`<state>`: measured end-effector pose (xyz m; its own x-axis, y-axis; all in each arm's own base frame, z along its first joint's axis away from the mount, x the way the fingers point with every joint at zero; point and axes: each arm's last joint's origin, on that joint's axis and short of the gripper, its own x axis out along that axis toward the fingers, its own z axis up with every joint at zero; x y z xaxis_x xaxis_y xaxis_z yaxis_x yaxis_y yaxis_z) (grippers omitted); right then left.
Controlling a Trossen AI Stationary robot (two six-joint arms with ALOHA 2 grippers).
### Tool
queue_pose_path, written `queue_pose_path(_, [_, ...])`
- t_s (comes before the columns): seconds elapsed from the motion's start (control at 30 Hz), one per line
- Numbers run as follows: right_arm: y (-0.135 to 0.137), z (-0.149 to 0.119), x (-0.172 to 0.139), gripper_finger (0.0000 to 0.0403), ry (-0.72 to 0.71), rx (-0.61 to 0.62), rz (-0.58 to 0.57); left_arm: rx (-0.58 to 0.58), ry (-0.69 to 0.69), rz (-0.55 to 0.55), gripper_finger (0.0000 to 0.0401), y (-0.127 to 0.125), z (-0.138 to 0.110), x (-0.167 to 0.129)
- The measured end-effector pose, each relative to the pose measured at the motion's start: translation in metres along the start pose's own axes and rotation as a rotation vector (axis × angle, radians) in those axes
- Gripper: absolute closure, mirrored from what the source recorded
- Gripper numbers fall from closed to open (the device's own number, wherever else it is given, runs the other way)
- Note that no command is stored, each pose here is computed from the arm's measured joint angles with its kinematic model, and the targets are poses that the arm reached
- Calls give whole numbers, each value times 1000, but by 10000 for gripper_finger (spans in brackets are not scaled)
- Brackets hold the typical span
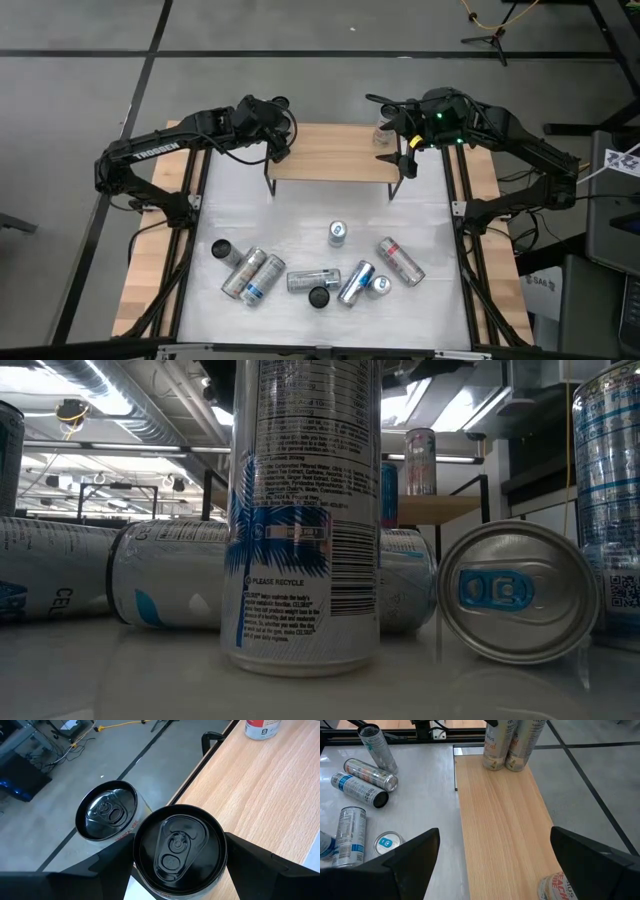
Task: Sort soda cans
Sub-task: Put the right white yellow soda can on the shelf and align with other white yellow soda cans
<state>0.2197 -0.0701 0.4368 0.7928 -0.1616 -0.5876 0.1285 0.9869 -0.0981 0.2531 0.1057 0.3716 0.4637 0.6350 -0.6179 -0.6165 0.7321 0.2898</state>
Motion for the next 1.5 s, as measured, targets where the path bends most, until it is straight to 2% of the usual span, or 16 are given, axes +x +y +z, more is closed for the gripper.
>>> queue_pose_path(0.5, [0,0,0,27,0,0,0,0,1,3,126,0,0,0])
queue_pose_path(0.97, [0,0,0,27,0,0,0,11,18,24,82,0,-2,2])
queue_pose_path(1.5, [0,0,0,27,0,0,0,3,4,35,80,1,-1,0])
